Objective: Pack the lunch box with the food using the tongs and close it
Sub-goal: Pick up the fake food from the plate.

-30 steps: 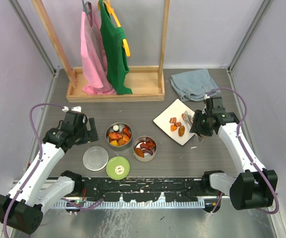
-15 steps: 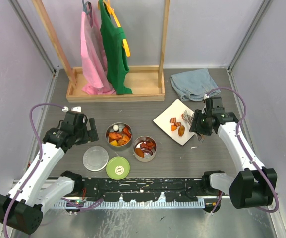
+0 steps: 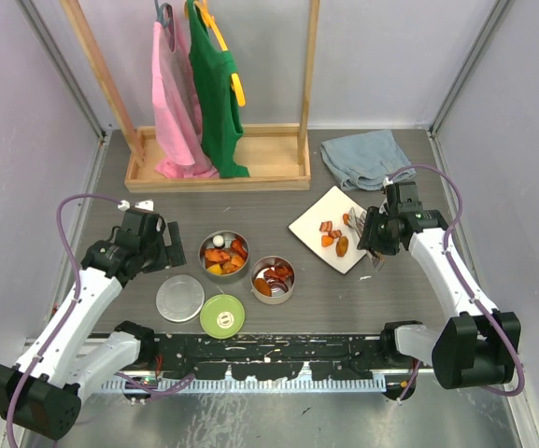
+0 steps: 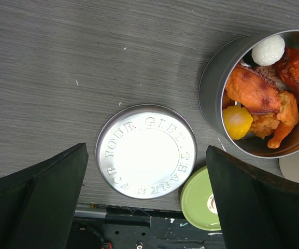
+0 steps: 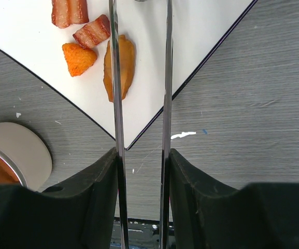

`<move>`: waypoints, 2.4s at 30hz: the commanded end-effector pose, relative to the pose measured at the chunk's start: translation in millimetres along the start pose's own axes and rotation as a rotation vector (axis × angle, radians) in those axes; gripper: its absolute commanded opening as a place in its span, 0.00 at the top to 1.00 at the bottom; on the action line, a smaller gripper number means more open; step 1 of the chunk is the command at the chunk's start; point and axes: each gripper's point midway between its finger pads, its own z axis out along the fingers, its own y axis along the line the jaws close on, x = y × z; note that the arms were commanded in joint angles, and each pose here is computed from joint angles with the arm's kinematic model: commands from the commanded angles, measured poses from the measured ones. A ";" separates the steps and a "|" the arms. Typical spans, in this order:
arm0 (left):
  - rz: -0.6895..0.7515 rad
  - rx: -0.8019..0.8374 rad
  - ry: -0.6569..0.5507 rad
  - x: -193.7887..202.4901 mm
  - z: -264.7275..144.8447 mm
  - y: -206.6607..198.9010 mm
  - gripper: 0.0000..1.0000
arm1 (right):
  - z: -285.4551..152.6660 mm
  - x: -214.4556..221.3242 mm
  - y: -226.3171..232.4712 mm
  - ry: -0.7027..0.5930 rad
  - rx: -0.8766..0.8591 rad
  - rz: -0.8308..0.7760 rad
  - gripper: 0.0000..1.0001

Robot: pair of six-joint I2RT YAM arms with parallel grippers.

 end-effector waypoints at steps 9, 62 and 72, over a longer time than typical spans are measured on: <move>0.003 0.014 -0.027 -9.1 -2.2 -3.5 0.02 | -1.2 -6.4 1.4 -0.040 -0.007 0.010 0.52; -0.002 0.013 -0.042 -10.2 -5.0 -1.9 0.02 | -91.0 -5.4 81.0 -0.089 -0.449 -0.043 0.62; -0.001 0.012 -0.037 -9.8 -3.8 -2.4 0.02 | -99.1 5.8 93.8 -0.047 -0.509 -0.091 0.64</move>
